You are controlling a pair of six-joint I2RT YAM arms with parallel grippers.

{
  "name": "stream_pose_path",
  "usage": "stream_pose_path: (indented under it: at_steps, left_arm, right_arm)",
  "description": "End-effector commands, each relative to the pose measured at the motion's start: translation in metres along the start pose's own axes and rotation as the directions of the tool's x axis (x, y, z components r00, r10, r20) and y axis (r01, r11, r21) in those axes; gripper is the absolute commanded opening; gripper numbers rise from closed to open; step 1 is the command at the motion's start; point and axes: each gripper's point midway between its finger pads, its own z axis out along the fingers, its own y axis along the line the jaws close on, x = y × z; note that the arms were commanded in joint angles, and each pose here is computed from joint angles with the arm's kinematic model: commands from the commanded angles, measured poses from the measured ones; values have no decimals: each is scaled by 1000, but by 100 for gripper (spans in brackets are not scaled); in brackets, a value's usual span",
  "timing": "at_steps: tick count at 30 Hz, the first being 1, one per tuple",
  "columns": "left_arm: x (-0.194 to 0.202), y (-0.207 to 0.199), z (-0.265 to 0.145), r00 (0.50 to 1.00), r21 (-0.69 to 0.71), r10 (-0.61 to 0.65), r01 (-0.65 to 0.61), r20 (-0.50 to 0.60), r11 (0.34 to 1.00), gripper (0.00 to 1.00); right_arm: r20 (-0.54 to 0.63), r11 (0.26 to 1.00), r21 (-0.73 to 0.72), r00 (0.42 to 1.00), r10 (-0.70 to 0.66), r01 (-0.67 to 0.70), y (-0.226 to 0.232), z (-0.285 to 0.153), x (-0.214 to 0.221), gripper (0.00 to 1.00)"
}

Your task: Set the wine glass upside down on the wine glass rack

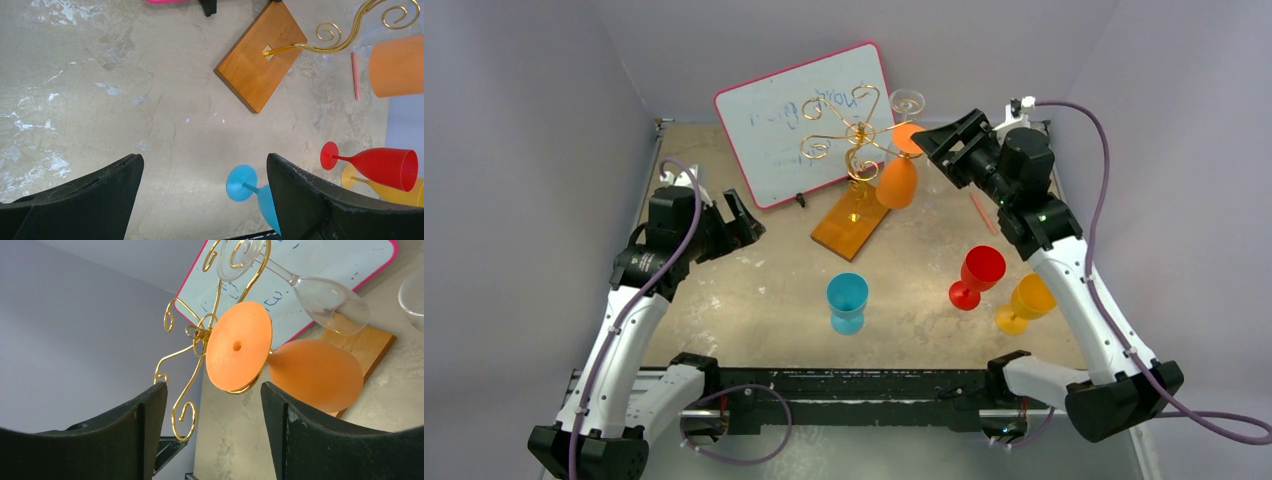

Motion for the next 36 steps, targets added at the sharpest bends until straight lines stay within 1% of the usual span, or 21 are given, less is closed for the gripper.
stream_pose_path:
  at_steps: [1, 5, 6, 8, 9, 10, 12, 16, 20, 22, 23, 24, 28, 32, 34, 36]
  left_arm:
    - [-16, -8, -9, 998, 19, 25, -26, 51, 999, 93]
    - [-15, -10, -12, 998, 31, 26, -28, 52, 999, 93]
    - [-16, -10, -12, 998, 29, 27, -28, 51, 999, 93]
    - [-15, -8, -11, 999, 19, 33, -34, 43, 999, 93]
    - [-14, -7, -11, 999, 14, 35, -36, 38, 999, 93]
    - [-14, -7, -11, 999, 12, 37, -37, 34, 999, 94]
    - [-14, -8, -10, 999, 15, 39, -40, 31, 999, 94]
    - [-18, -10, -11, 998, 18, 41, -41, 38, 999, 94]
    - [-20, -10, -9, 998, 17, 45, -46, 50, 999, 95]
    - [-17, -14, -6, 998, 50, 44, -46, 42, 998, 95]
    - [-16, -19, -5, 998, 77, 41, -44, 38, 996, 95]
    - [-13, -24, -4, 999, 113, 37, -40, 27, 993, 95]
    - [-5, -47, -6, 1000, 249, 21, -18, -8, 968, 94]
    - [-5, -56, -11, 1000, 310, 25, -29, 15, 950, 93]
    - [-5, -58, -13, 999, 325, 33, -40, 26, 945, 93]
    - [-7, -55, -14, 998, 310, 39, -51, 45, 949, 92]
  right_arm:
    - [67, 997, -46, 996, -53, 56, 18, -18, -17, 73]
    - [77, 991, -15, 988, -131, 132, 10, -24, -18, 81]
    - [74, 988, -14, 986, -153, 154, 9, -27, -17, 85]
    - [65, 977, -22, 975, -211, 212, 7, -32, -13, 97]
    - [61, 971, -22, 970, -236, 238, 5, -36, -12, 100]
    - [62, 962, -22, 961, -270, 271, 2, -39, -10, 100]
    - [47, 945, -18, 944, -325, 326, -6, -45, -5, 100]
    - [-3, 930, 26, 931, -366, 366, -21, -58, 4, 100]
    - [5, 909, 41, 909, -416, 415, -28, -72, 4, 100]
    - [16, 899, 36, 900, -436, 435, -31, -75, 5, 100]
    - [33, 890, 48, 890, -454, 453, -34, -76, 2, 99]
    - [27, 882, 28, 882, -471, 470, -33, -77, 6, 97]
    - [5, 882, 3, 882, -471, 471, -43, -80, 19, 90]
    - [-32, 866, -31, 866, -499, 499, -49, -84, 32, 86]
    - [-82, 864, -45, 860, -504, 502, -57, -82, 45, 84]
    - [-141, 863, -66, 852, -504, 500, -65, -80, 60, 82]
